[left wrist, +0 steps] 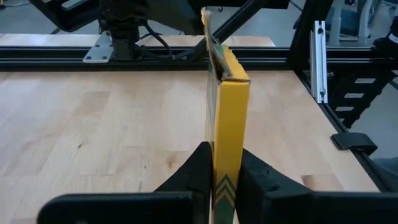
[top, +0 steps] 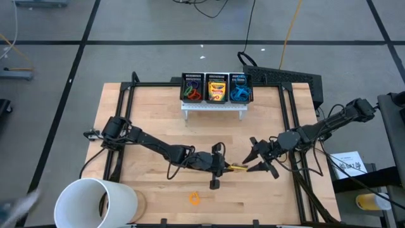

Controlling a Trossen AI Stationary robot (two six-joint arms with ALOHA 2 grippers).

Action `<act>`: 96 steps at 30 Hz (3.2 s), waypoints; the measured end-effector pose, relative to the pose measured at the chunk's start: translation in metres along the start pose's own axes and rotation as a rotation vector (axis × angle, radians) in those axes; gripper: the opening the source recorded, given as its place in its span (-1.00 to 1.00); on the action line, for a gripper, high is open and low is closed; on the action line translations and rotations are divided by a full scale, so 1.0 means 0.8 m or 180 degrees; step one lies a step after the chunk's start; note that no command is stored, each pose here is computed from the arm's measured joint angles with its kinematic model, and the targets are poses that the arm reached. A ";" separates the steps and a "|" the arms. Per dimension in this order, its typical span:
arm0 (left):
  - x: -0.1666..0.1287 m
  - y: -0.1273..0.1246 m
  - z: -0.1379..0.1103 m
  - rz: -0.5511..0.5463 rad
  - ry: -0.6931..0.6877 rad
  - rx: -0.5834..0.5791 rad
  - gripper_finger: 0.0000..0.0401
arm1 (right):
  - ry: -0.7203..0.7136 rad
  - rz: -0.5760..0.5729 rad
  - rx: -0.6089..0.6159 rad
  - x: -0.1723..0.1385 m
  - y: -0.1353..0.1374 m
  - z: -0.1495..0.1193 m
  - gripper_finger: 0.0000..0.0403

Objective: Pick & Place Office Desk Supplies
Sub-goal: Put the crayon box into the middle black bin on the shelf

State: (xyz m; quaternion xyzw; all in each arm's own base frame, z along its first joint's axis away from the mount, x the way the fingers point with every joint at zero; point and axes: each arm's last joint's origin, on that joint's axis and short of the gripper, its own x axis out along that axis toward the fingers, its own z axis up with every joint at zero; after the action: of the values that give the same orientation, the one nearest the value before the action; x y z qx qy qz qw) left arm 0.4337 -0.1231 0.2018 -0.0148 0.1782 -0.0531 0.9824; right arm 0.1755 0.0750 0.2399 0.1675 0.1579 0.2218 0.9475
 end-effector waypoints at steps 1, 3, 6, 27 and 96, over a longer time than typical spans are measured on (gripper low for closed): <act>0.000 0.000 0.000 0.0001 0.0002 0.0002 -0.80 | 0.0002 0.0031 -0.0003 0.000 0.001 0.000 -0.18; 0.000 0.000 0.000 0.0000 0.0002 0.0001 -0.83 | -0.0006 0.0039 -0.0004 0.000 0.001 0.000 -0.18; 0.000 0.000 0.000 0.0000 0.0002 -0.0008 -0.83 | -0.0027 -0.0130 0.0000 0.001 -0.002 -0.001 -0.18; 0.001 0.008 0.000 0.0043 0.0019 -0.0100 -0.79 | 0.0063 -0.0241 0.0000 0.012 -0.006 -0.007 -0.48; -0.196 0.069 0.053 0.0303 -0.0453 0.0091 -0.40 | -0.0064 -0.1922 -0.0848 -0.095 -0.041 0.188 -0.98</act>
State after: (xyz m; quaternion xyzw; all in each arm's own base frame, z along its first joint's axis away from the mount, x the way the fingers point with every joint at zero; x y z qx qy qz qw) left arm 0.3083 -0.0509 0.2934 0.0040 0.1077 -0.0077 0.9941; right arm 0.1788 -0.0261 0.3787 -0.0101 0.1606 -0.0520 0.9856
